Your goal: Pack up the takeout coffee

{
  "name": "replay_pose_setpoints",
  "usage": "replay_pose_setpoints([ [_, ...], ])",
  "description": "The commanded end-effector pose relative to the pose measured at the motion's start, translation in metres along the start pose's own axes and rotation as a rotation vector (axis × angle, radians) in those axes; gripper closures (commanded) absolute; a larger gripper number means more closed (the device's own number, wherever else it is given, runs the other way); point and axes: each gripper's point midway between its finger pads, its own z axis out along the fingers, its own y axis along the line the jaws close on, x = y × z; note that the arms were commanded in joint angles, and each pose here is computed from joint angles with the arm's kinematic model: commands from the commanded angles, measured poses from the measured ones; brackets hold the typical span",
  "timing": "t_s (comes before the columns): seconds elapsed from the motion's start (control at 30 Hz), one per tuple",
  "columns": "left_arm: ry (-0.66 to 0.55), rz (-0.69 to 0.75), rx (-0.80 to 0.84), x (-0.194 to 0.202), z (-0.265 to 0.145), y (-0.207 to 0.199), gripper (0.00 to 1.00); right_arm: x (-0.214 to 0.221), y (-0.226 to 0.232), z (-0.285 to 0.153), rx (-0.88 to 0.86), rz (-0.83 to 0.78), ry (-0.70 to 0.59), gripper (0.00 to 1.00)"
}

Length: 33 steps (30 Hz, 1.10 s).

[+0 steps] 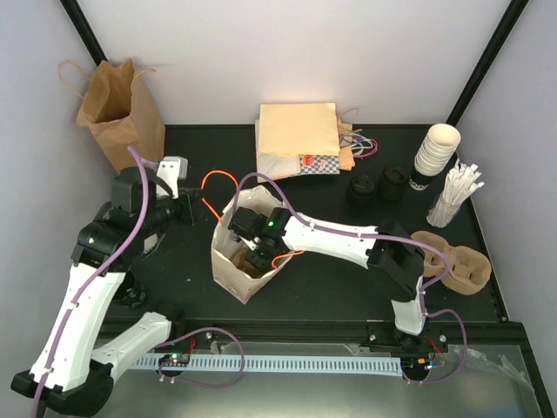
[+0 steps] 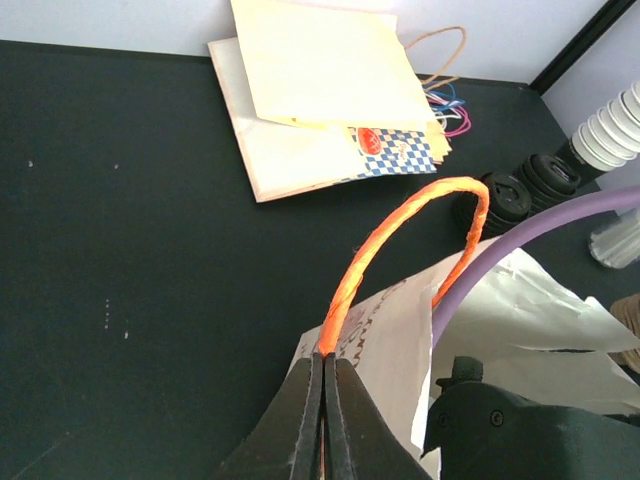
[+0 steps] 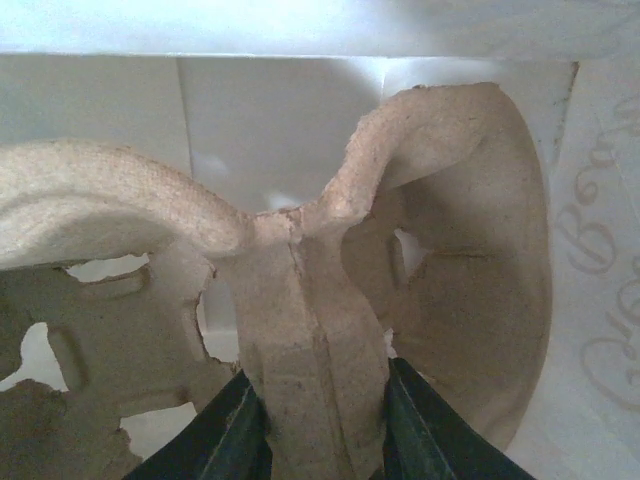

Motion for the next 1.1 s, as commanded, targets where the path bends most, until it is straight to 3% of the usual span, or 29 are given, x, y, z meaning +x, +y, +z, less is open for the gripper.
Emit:
replay_pose_setpoints([
  [0.0,-0.002,0.004,-0.052,-0.002,-0.001,0.011,0.98,0.002,0.011,0.012,-0.027,0.013,0.008,0.69],
  [0.37,-0.028,0.032,-0.175,-0.013,-0.015,0.035,0.98,0.017,0.018,0.037,-0.026,-0.08,0.063,0.69],
  [1.07,-0.025,0.033,-0.147,-0.01,-0.017,0.032,0.99,0.027,0.001,0.049,0.068,-0.108,0.112,0.68],
])
